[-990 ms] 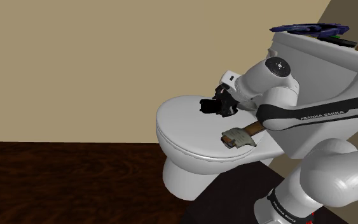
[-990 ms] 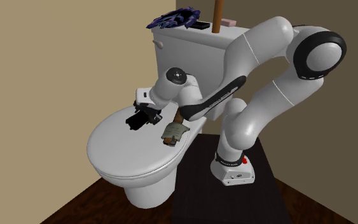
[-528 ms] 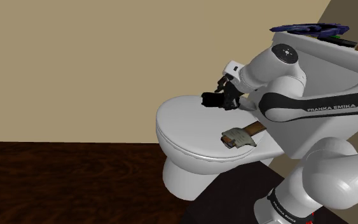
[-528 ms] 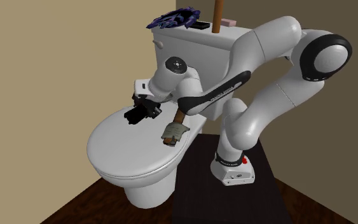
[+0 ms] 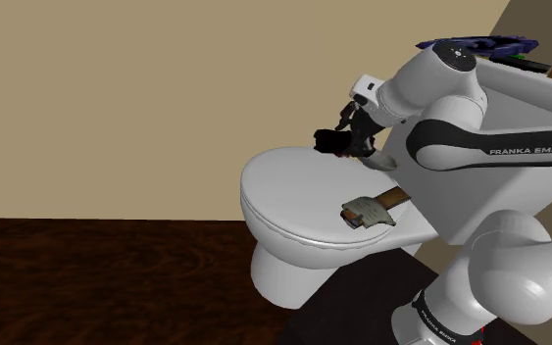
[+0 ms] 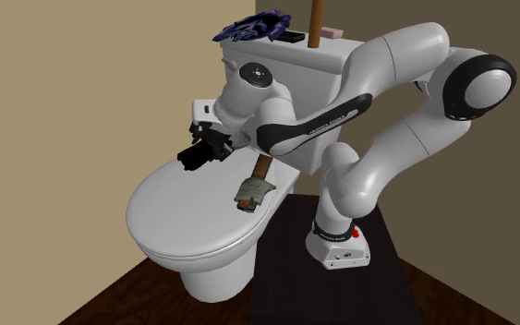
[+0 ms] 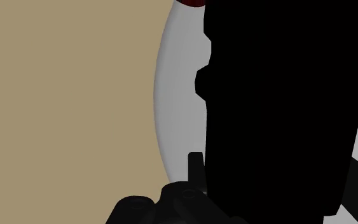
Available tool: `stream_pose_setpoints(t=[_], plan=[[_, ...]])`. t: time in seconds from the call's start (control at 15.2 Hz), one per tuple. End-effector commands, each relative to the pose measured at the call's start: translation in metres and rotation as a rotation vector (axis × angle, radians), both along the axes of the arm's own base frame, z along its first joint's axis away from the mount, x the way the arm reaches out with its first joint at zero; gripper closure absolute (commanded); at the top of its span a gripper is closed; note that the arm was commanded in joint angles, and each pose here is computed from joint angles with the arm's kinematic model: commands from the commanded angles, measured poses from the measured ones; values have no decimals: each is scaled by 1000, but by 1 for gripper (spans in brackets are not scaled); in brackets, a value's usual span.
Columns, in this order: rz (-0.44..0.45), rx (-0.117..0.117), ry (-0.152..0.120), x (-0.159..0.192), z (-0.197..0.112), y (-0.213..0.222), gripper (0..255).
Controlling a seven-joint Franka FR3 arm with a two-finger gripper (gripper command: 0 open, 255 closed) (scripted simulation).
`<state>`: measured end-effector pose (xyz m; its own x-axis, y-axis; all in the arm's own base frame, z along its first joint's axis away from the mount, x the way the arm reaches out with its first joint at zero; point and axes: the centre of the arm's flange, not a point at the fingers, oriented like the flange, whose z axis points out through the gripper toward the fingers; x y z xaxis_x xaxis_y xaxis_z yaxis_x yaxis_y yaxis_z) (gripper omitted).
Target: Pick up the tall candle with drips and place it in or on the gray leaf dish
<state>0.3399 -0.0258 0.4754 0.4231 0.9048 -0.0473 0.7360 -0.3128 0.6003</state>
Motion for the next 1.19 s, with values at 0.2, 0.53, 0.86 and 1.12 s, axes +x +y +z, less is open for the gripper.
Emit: stream_pose_setpoints(t=[0.2, 0.53, 0.86, 1.12], plan=[[0, 0, -1, -2, 18, -13, 255], [0, 0, -1, -14, 22, -78, 255], [0, 0, -1, -25, 26, -143, 255], [0, 0, -1, -34, 29, -195, 255]])
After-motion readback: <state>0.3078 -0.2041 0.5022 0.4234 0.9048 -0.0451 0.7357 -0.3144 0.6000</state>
